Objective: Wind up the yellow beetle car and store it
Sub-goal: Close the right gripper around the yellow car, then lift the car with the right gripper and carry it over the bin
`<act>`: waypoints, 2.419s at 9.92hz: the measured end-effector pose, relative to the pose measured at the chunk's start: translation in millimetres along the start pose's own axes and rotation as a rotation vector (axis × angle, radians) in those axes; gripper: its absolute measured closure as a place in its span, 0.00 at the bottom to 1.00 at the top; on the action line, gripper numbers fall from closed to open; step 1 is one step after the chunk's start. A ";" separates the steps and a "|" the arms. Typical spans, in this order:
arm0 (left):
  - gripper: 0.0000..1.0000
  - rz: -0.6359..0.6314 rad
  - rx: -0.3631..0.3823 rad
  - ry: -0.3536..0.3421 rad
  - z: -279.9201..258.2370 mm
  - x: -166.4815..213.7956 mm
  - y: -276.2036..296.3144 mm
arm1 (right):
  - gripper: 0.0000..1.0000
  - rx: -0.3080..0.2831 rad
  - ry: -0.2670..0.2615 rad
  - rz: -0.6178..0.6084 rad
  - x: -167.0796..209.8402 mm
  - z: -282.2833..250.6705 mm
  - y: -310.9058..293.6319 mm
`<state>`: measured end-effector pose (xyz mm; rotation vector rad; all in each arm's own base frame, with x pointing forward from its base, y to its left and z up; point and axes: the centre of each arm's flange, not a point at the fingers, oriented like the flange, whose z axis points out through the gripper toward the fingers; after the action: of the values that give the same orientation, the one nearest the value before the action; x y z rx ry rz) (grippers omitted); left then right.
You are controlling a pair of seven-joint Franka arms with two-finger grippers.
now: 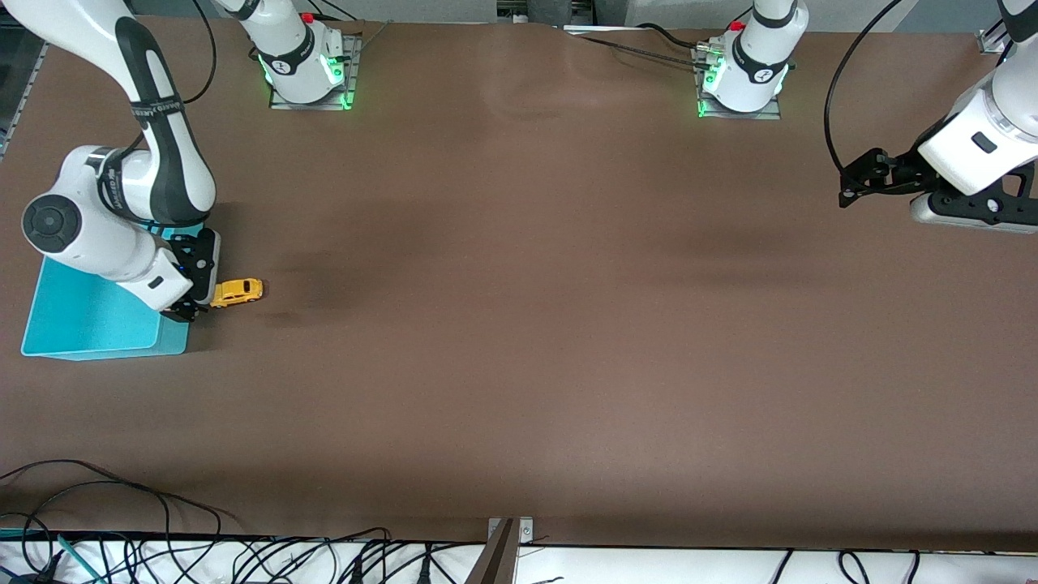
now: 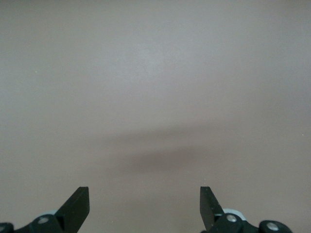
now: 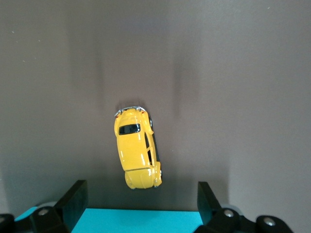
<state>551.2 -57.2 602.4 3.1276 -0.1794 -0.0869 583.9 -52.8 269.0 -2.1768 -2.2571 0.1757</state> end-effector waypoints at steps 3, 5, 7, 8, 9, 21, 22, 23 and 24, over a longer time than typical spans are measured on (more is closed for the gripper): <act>0.00 0.017 0.001 -0.002 -1.6 -2.0 10.8 | 0.00 -0.047 -0.005 -0.013 2.9 28.3 -10.8; 0.00 0.016 0.001 -0.002 -1.7 -2.0 10.3 | 0.00 -0.069 -0.007 -0.029 4.6 42.7 -20.3; 0.00 0.017 0.001 -0.002 -1.8 -2.0 10.4 | 0.00 -0.074 -0.008 -0.039 5.0 51.8 -25.0; 0.00 0.017 0.001 -0.002 -1.8 -2.0 10.4 | 0.00 -0.077 -0.006 -0.037 3.1 56.3 -25.2; 0.00 0.017 0.001 -0.002 -1.8 -2.1 10.4 | 0.00 -0.075 0.002 -0.035 2.0 61.7 -25.5; 0.00 0.016 0.001 -0.002 -1.9 -2.1 10.2 | 0.54 -0.062 0.039 0.004 3.7 75.4 -26.7; 0.00 0.016 0.001 -0.002 -1.9 -2.1 9.8 | 0.54 -0.074 0.040 0.002 5.1 70.4 -24.0; 0.00 0.014 0.001 -0.002 -1.9 -2.1 9.0 | 0.54 -0.098 0.049 -0.002 9.7 55.9 -18.2; 0.00 0.014 0.001 -0.002 -1.9 -2.1 8.7 | 0.54 -0.114 0.077 -0.002 21.1 33.6 -12.2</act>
<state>548.3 -65.6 604.5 3.1271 -0.2007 -0.0896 568.3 -34.9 235.0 -2.1923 -2.2817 -0.0372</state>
